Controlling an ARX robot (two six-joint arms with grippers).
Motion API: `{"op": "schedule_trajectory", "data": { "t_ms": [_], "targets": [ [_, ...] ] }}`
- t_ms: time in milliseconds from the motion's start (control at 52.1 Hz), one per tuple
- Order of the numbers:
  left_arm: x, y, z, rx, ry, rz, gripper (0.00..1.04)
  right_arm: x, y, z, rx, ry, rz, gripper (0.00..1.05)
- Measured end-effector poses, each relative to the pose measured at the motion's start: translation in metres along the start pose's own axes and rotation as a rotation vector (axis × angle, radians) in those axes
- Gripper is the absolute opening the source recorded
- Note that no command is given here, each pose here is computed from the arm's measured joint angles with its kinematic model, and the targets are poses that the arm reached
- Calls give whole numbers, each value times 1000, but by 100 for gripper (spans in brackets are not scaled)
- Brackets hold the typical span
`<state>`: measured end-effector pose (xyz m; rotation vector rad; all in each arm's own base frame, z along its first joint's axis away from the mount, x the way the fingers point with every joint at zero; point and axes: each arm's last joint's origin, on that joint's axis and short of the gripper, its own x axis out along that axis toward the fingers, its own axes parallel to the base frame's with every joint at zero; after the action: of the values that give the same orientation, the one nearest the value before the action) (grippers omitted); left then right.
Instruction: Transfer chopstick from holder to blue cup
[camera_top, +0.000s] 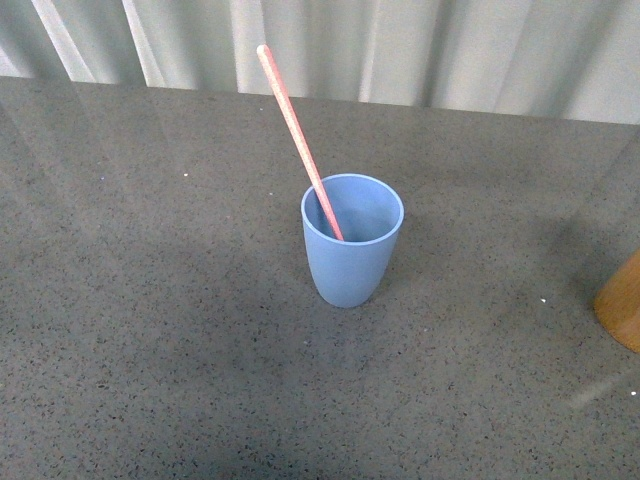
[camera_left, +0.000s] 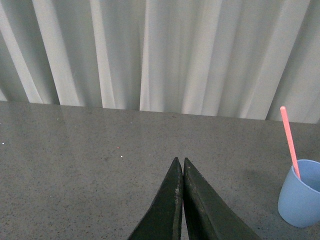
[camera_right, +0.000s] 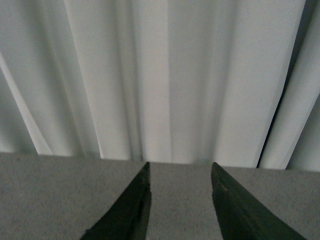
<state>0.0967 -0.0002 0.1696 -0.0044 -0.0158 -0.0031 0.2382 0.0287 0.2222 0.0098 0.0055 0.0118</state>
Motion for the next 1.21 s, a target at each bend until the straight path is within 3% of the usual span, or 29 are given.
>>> {"op": "schedule_trajectory", "data": {
  "t_ms": [154,538,1209],
  "targets": [
    [0,0,0,0,0,4,4,-29,-10,-18,-8,4,-1,0],
    [0,0,0,0,0,2,4,-68,-28,-37,-10,2,-11,1],
    [0,0,0,0,0,1,4,-107,-28,-51,-10,-20,-9,1]
  ]
}}
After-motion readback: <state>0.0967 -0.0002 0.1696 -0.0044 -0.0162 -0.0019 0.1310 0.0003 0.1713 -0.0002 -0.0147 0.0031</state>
